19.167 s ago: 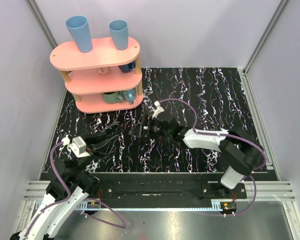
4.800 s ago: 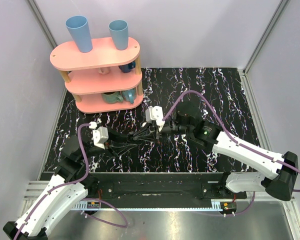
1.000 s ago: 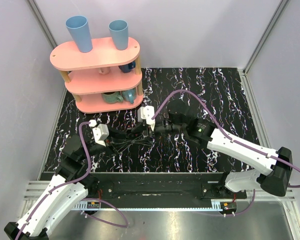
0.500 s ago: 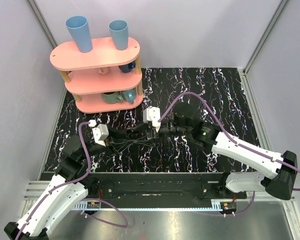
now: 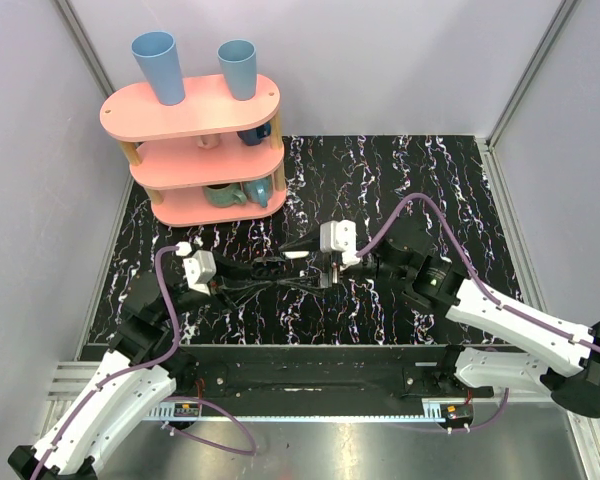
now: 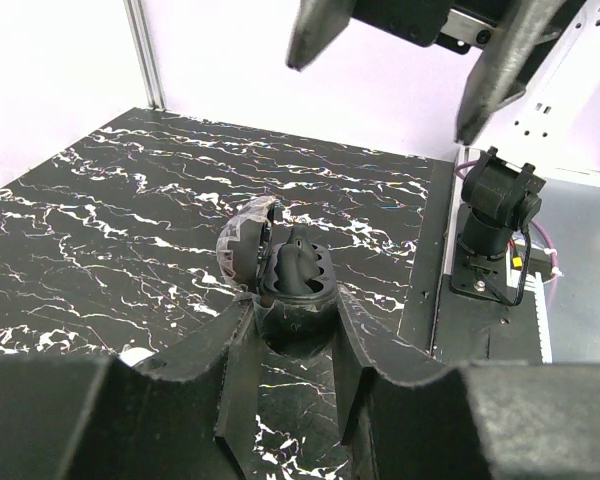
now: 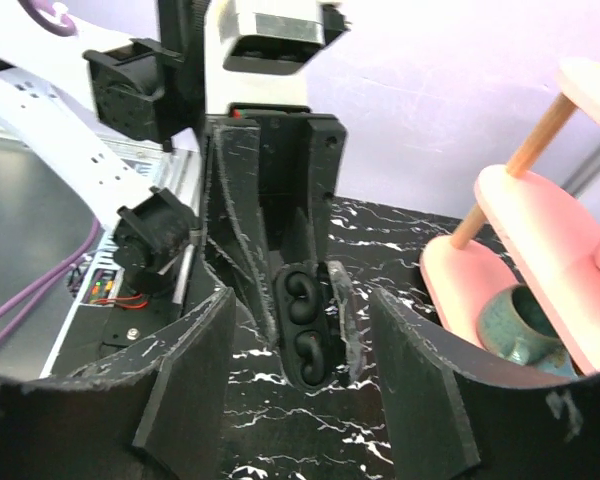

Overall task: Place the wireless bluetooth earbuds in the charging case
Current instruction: Adjust the left earbud in the left side groove of the charging case.

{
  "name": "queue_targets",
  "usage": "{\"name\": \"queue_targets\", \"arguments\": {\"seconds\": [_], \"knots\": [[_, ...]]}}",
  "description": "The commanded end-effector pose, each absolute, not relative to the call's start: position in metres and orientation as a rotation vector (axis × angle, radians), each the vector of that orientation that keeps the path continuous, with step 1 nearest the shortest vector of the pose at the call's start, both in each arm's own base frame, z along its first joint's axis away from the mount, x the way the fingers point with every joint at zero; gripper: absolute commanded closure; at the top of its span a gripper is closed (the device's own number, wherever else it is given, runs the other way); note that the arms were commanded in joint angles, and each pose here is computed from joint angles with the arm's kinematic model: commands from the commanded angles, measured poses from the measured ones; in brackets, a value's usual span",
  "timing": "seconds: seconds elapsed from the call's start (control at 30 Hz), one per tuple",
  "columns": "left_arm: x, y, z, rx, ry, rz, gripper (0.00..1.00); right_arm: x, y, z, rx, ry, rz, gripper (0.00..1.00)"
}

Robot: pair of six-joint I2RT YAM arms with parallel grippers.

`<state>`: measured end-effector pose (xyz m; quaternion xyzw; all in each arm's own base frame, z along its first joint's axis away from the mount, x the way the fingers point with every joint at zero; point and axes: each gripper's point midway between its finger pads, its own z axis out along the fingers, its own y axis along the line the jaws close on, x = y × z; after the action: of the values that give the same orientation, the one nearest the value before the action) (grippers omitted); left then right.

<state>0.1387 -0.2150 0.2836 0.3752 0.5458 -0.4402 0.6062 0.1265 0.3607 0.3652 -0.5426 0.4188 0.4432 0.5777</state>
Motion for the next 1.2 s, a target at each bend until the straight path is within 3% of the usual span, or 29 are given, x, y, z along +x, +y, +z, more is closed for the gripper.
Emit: {"name": "queue_targets", "arguments": {"seconds": [0.0,0.57,0.77,0.93,1.17], "knots": [[0.136,-0.214,0.301,0.876,1.183,-1.000,1.00,0.143,0.359,0.388,-1.161,0.952,0.972,0.36],[0.136,-0.213,0.302,0.869,1.182,-0.994,0.99,0.195,0.353,0.403,-0.849,1.257,0.908,0.23],[0.139,-0.209,0.303,0.843,1.184,-0.965,0.99,0.237,0.343,0.409,-0.540,1.444,0.852,0.16],[0.146,-0.203,0.306,0.797,1.188,-0.918,0.99,0.233,0.353,0.389,-0.599,1.597,0.881,0.09],[0.150,-0.193,0.310,0.742,1.173,-0.859,1.00,0.225,0.350,0.401,-0.577,1.619,0.931,0.11]]}}
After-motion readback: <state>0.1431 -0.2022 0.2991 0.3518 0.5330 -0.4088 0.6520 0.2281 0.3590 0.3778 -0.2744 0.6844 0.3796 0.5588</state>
